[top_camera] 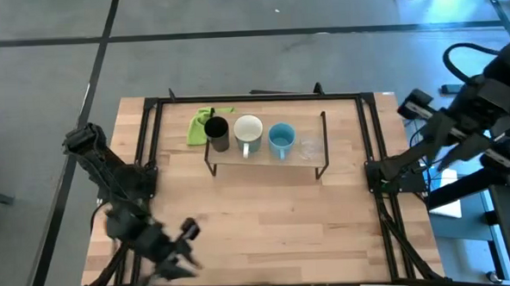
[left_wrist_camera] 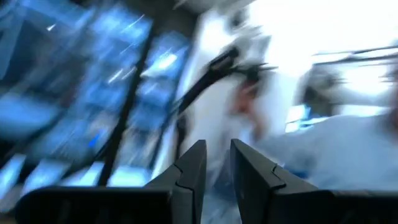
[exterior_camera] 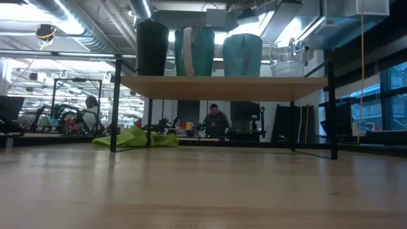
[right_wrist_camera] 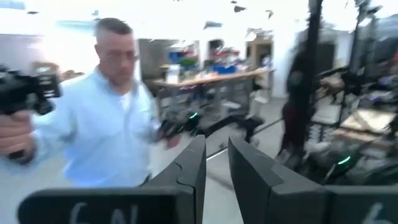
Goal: Stack small to large cups/mugs on shelf
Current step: Return to Home Position
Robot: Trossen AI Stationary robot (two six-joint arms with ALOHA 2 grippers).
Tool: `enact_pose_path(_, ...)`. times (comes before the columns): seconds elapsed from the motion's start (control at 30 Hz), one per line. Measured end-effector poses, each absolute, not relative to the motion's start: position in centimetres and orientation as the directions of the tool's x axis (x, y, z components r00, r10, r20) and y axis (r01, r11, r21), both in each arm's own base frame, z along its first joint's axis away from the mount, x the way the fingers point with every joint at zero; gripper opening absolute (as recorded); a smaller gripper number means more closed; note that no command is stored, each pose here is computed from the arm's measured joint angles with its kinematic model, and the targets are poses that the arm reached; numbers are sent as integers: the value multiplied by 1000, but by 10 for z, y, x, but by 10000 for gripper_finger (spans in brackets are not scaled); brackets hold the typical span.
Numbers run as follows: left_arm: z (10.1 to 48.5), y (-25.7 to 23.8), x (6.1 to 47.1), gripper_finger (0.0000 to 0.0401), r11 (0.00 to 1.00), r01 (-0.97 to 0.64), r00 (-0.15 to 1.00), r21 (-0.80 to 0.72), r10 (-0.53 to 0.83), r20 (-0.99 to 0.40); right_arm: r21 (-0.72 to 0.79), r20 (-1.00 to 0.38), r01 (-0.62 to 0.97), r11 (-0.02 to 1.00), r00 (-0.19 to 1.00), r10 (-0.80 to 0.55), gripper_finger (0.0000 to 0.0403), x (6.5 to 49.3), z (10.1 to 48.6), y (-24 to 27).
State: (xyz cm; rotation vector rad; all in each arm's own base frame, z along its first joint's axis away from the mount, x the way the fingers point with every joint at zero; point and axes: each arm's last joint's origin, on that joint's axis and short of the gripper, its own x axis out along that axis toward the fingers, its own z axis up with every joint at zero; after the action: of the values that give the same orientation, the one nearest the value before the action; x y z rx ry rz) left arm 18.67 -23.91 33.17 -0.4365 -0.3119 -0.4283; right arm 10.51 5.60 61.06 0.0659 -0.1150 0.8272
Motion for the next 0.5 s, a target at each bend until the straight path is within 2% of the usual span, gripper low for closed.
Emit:
enact_pose_path(0.1, 349, -238, 167, 66, 790, 574, 769, -215, -431, 471, 44, 73, -696, 717, 718, 693, 72, 89, 602, 50)
enact_pose_path(0.27, 336, -238, 140, 66, 777, 590, 777, -220, -473, 416, 26, 72, -695, 719, 718, 692, 72, 72, 573, 45)
enact_pose_path(0.4, 317, -236, 121, 66, 762, 600, 766, -243, -460, 449, 70, 141, -689, 722, 723, 676, 71, 57, 523, 38)
enact_pose_path(0.5, 306, -232, 106, 66, 743, 632, 725, -222, -466, 507, 84, 298, -693, 716, 703, 645, 71, 37, 481, 27)
